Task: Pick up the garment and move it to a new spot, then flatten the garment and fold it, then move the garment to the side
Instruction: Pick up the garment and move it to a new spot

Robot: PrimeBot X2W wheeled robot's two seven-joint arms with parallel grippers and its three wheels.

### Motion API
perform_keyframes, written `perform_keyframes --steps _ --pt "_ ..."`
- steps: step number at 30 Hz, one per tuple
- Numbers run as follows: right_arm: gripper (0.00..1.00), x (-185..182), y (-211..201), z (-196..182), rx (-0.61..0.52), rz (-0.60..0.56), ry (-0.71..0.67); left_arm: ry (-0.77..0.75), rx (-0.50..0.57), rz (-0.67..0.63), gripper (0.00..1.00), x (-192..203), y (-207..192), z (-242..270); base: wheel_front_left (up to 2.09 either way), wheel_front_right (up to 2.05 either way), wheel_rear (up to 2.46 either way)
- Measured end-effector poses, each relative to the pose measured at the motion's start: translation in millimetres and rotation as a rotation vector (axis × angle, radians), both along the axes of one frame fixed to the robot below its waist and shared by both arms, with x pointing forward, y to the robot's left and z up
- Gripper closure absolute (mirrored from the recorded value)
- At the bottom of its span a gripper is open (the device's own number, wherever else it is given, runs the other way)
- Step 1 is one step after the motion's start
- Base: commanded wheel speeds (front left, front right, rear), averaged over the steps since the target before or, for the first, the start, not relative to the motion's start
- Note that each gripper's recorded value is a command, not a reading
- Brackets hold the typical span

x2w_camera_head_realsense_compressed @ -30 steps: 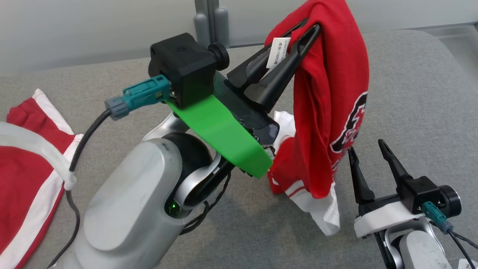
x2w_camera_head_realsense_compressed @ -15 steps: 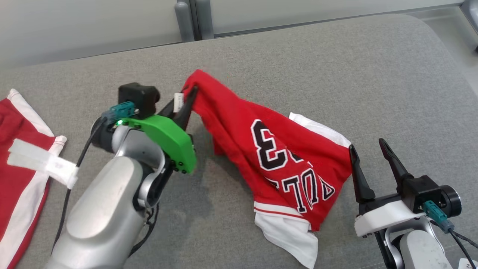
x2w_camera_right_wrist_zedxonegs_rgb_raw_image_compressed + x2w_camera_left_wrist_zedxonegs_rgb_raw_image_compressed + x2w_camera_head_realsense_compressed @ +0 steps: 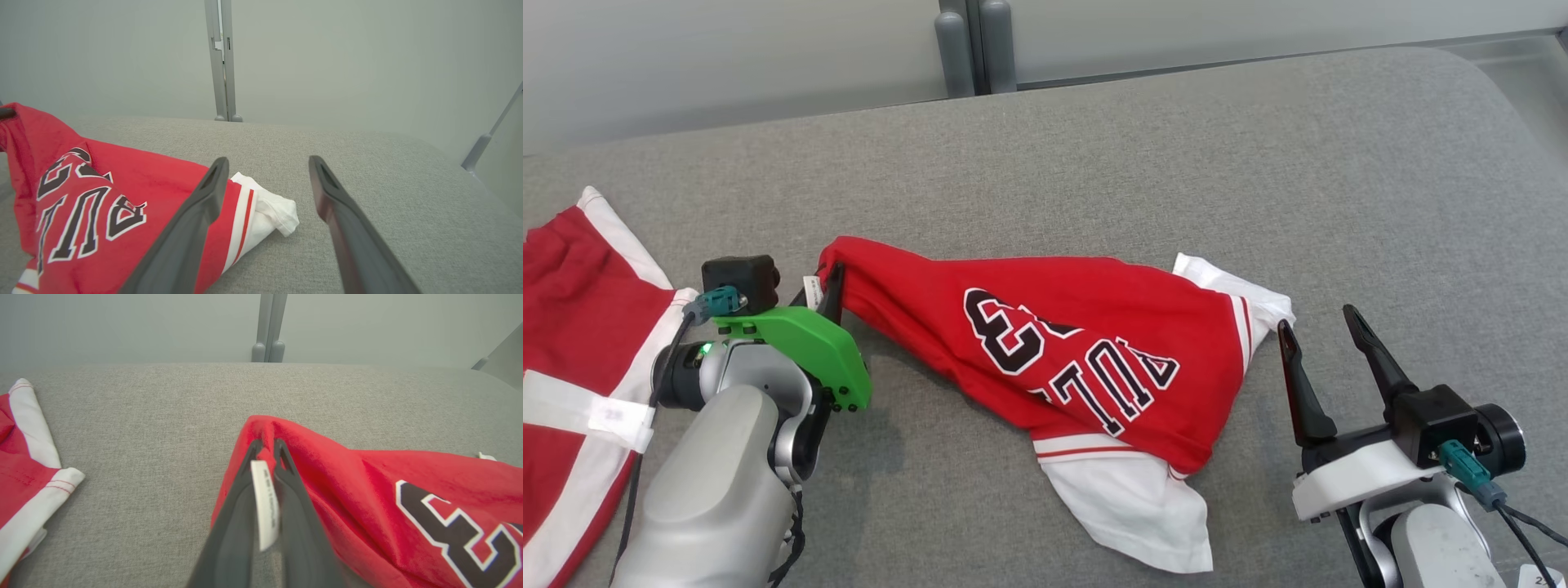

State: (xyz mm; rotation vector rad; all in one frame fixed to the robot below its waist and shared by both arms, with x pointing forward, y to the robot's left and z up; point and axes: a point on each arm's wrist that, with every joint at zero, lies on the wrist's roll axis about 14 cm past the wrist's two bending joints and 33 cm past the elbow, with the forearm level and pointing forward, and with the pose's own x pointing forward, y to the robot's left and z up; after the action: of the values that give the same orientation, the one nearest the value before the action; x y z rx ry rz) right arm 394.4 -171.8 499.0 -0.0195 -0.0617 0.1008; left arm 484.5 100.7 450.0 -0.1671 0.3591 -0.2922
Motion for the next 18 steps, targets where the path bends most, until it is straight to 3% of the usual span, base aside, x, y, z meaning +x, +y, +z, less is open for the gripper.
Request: perform_keyframes --steps 2,3,4,18 --pt "0.00 0.1 2.6 1.7 -0.004 0.008 -0.005 -0.011 -0.011 0.012 0.96 -0.5 1.1 1.7 0.00 0.00 0.00" --pt "0.00 -0.2 3.6 2.8 -0.004 0.011 -0.008 -0.014 -0.008 0.015 0.61 -1.5 2.1 1.6 0.00 0.00 0.00" --pt "0.00 -0.8 4.8 3.7 -0.004 0.015 -0.011 -0.015 -0.004 0.017 0.00 -2.8 3.4 1.0 0.00 0.00 0.00" --pt "0.00 -11.8 6.3 38.2 -0.057 0.039 -0.116 -0.276 -0.003 0.069 0.00 -36.9 38.3 44.5 0.00 0.00 0.00"
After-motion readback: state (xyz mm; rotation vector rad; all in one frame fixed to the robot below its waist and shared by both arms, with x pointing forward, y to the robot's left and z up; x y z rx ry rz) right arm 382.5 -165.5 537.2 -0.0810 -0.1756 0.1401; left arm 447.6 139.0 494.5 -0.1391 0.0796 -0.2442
